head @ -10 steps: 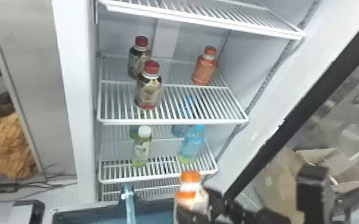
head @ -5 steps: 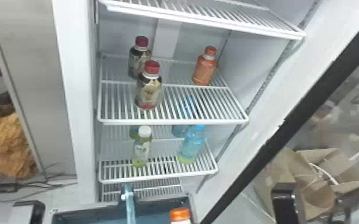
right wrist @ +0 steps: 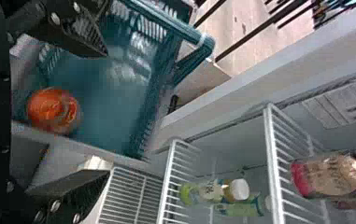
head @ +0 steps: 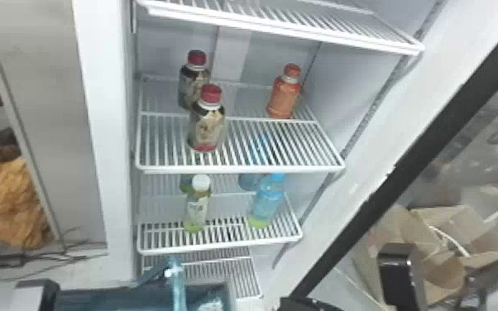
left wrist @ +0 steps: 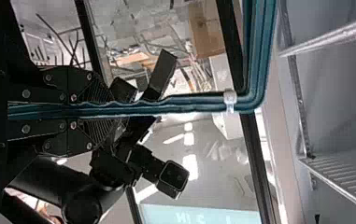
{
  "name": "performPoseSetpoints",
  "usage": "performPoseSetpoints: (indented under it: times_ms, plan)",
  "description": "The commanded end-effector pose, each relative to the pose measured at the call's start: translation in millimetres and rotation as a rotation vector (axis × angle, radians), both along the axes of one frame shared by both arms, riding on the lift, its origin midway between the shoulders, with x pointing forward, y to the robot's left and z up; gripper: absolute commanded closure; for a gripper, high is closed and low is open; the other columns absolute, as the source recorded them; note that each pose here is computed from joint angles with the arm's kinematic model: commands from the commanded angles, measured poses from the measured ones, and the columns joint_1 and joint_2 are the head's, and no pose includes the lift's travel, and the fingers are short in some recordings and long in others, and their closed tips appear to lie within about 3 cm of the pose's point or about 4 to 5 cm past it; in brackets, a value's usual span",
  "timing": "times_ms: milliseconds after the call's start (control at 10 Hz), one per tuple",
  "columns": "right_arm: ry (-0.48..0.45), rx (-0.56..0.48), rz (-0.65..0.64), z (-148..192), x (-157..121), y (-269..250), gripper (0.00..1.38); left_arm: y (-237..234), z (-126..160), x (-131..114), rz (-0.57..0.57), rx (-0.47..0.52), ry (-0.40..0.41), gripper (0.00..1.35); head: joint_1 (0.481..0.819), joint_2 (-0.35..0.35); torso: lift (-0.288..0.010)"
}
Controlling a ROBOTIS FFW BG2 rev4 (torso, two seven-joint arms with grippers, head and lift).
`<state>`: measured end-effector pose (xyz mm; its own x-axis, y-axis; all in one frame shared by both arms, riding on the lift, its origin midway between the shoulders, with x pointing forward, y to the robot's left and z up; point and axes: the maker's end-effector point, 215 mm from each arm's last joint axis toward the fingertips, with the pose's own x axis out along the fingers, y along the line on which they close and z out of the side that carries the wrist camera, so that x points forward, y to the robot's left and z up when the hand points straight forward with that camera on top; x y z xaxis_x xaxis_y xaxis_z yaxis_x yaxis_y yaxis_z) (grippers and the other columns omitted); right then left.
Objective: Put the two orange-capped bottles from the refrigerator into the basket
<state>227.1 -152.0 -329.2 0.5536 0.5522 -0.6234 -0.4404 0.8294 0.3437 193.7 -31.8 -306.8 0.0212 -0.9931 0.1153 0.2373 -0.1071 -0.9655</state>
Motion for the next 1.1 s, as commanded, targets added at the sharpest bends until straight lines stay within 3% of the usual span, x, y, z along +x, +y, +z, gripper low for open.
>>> performPoseSetpoints:
  times_ms: [0, 200, 400, 800, 1000]
  plan:
    - [-0.107, -0.017, -0.019, 19, 22, -6, 0.12, 0, 0, -1, 0.001, -0.001, 0.003, 1.20, 0.695, -0.350, -0.040]
    - [-0.339, -0.079, -0.113, 60, 70, -32, 0.12, 0, 0, 0, 0.004, -0.001, 0.002, 1.20, 0.695, -0.350, -0.040]
    - [-0.516, -0.126, -0.206, 67, 121, -68, 0.12, 1, 0, 1, 0.003, 0.000, 0.000, 1.20, 0.695, -0.350, -0.040]
    - [-0.610, -0.140, -0.240, 35, 184, -106, 0.12, 0, 1, 1, -0.002, 0.001, -0.004, 1.20, 0.695, -0.350, -0.040]
    - [-0.704, -0.133, -0.262, 40, 219, -116, 0.11, 0, 1, 1, -0.001, 0.000, -0.007, 1.20, 0.695, -0.350, -0.040]
